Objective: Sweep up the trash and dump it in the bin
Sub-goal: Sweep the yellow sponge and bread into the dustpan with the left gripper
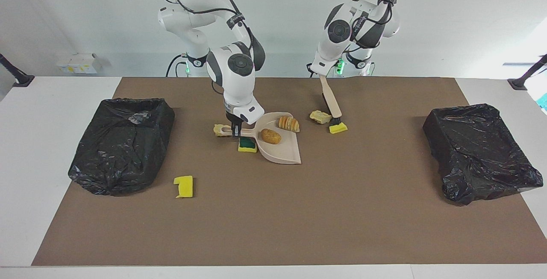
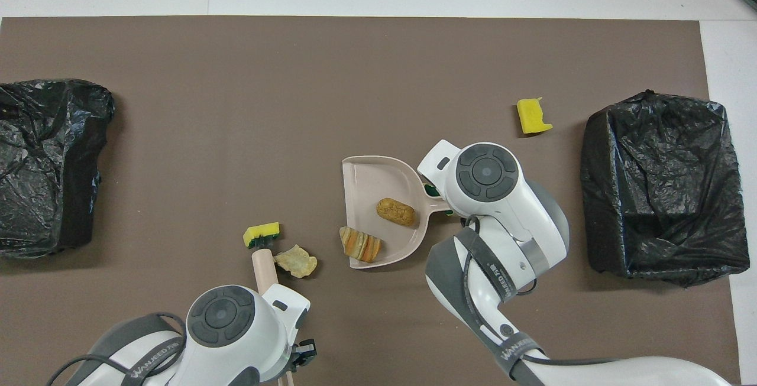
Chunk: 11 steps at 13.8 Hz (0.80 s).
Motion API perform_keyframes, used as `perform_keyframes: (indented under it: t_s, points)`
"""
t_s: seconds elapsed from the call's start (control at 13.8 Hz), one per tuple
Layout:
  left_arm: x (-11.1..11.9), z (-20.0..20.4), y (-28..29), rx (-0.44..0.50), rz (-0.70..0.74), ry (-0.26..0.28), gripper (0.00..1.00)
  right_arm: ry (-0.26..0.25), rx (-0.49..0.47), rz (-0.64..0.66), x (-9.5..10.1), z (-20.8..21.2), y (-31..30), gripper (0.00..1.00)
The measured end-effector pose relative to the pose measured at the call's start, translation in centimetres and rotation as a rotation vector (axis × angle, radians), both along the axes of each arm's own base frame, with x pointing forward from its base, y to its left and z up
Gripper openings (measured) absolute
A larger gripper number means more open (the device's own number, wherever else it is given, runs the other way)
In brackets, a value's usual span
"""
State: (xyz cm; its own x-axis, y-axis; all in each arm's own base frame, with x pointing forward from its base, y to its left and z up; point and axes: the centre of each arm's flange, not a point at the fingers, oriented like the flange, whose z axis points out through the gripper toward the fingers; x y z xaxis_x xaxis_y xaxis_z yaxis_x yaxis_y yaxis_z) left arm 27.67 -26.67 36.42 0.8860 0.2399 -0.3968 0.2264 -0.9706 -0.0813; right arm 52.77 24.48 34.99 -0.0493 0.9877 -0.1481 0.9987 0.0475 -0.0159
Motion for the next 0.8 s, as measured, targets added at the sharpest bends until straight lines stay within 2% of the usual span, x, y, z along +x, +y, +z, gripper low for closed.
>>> perform_keyframes:
  t_s: [0.14,0.36,0.8]
  points:
    - [0.9,-1.4,-0.6,-0.026,0.034,-0.037,0.26,0.0,0.0,0.0,0.0,0.0,0.0,0.33]
    - [2.1,-3.1,-1.7,-0.059,0.09,-0.053,0.26,-0.001,0.001,0.0,0.0,0.0,0.0,0.33]
    - [5.0,-1.8,-5.9,-0.191,0.189,-0.117,0.26,-0.002,0.001,0.0,0.0,-0.1,0.0,0.33]
